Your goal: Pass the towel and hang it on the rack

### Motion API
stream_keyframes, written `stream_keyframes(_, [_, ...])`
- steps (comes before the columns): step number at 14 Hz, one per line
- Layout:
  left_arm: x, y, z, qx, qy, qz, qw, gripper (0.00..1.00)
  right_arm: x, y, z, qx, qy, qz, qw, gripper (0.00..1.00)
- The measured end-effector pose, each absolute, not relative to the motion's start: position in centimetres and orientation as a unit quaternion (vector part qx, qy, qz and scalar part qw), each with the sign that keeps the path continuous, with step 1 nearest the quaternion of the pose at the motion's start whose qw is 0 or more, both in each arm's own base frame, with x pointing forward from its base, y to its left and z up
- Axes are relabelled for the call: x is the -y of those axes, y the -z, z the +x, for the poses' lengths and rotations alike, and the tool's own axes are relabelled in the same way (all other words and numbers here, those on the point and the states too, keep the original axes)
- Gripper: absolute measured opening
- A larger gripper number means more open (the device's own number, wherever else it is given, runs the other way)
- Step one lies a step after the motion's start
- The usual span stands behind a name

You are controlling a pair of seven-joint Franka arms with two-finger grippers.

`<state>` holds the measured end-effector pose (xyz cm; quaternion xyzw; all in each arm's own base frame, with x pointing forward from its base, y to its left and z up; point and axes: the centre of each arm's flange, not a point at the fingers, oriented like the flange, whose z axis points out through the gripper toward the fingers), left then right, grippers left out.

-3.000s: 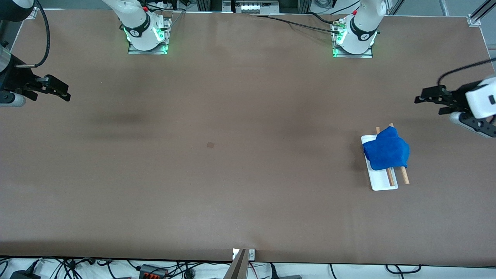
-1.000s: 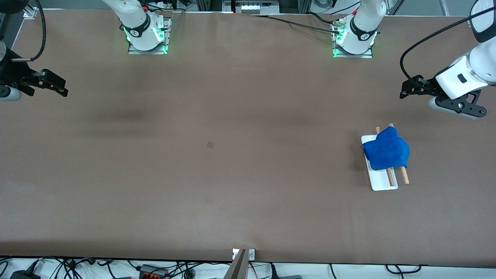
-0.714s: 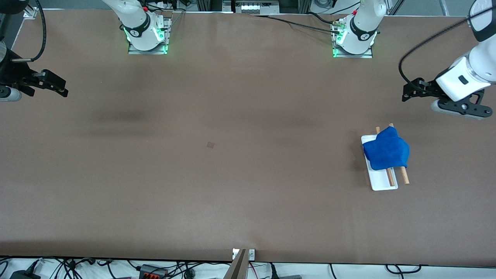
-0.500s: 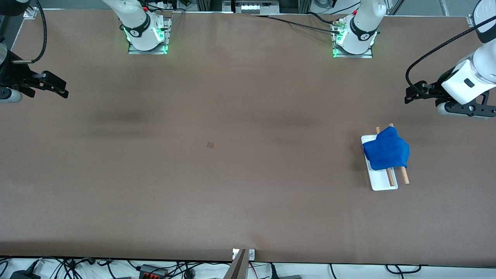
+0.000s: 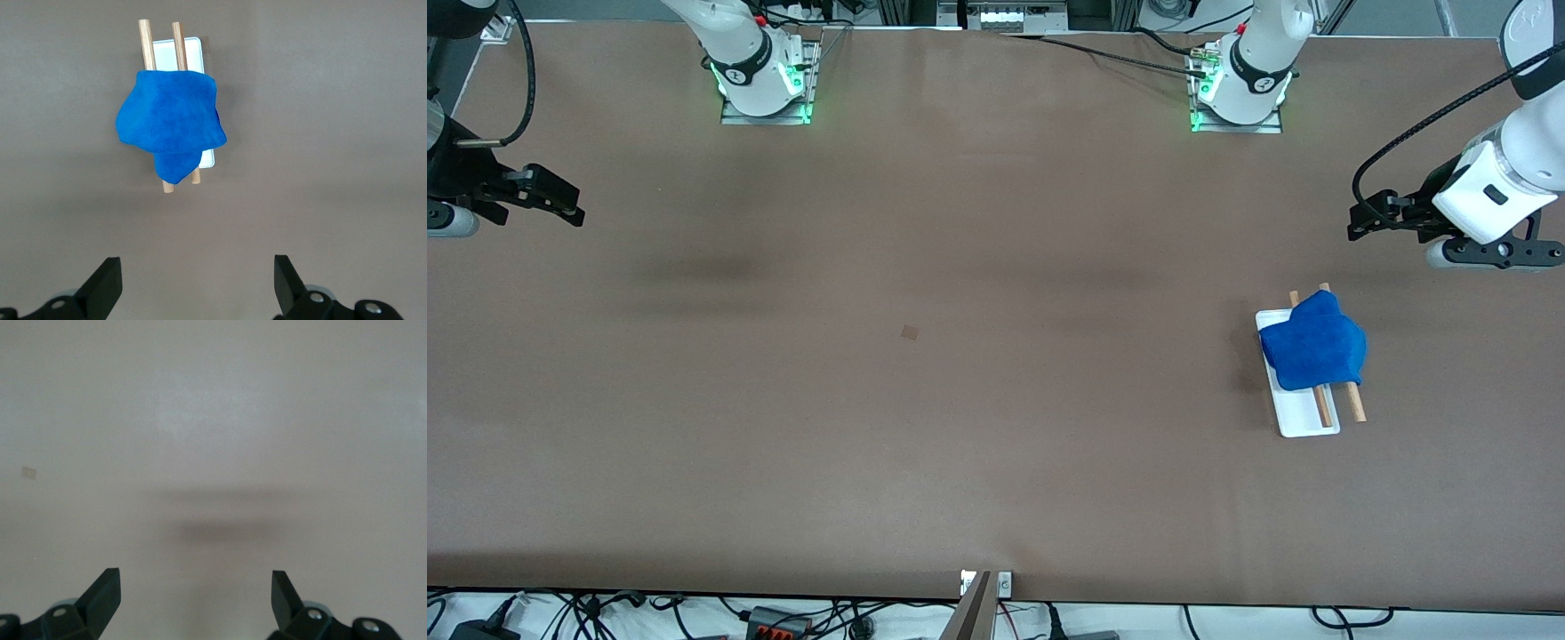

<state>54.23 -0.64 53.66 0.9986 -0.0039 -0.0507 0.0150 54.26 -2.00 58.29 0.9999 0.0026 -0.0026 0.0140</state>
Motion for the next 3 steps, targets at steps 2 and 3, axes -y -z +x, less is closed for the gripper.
stream_keyframes(2, [0.68,-53.72,54.24,0.004,0.05,0.999,0.015,1.0,2.0,-58.3,54.27,-0.003,0.002,1.0,0.014,1.0])
stream_keyframes(3, [0.65,-53.73,54.24,0.004,0.05,0.999,0.015,1.0,2.0,-58.31,54.28,-0.003,0.002,1.0,0.014,1.0])
